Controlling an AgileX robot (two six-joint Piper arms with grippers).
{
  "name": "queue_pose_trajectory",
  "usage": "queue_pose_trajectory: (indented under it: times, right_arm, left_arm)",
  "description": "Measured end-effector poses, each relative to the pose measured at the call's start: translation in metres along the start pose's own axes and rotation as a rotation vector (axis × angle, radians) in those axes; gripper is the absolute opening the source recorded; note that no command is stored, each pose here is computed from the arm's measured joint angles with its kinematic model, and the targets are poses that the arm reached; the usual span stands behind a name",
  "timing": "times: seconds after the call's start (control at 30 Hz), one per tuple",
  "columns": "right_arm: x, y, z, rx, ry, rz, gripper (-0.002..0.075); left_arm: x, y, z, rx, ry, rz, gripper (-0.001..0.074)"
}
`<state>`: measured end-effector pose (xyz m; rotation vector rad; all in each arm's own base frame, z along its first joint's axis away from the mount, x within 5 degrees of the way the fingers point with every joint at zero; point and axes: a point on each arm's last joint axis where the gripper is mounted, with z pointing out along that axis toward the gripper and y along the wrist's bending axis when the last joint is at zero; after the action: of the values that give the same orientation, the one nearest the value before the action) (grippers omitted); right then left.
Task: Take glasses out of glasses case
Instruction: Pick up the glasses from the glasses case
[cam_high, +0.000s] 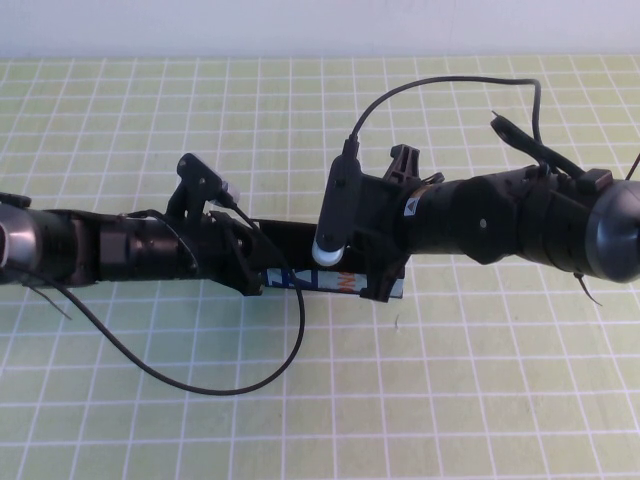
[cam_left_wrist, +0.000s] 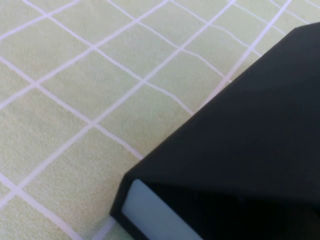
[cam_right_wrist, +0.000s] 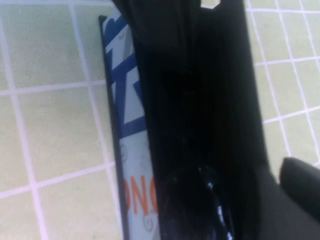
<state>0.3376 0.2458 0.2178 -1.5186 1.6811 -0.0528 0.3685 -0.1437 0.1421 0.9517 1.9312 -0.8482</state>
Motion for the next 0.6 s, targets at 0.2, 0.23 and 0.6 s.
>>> queue_pose_trajectory:
  times: [0.2,0.23,0.6]
  right_arm:
    - [-0.003,-0.005,-0.001,0.046,-0.034,0.063,0.0305]
    - [-0.004,-0.005,-0.002,0.048,-0.04,0.088,0.0331]
    - [-0.032,0.005,-0.049,-0.238,-0.133,0.514,0.0053]
  left_arm:
    - [0.0,0.0,0.0,0.0,0.0,0.004,-0.0004]
    - [0.0,0.0,0.0,0.0,0.0,0.004,-0.0004]
    - [0.0,0.0,0.0,0.003,-0.002,-0.001,-0.0004]
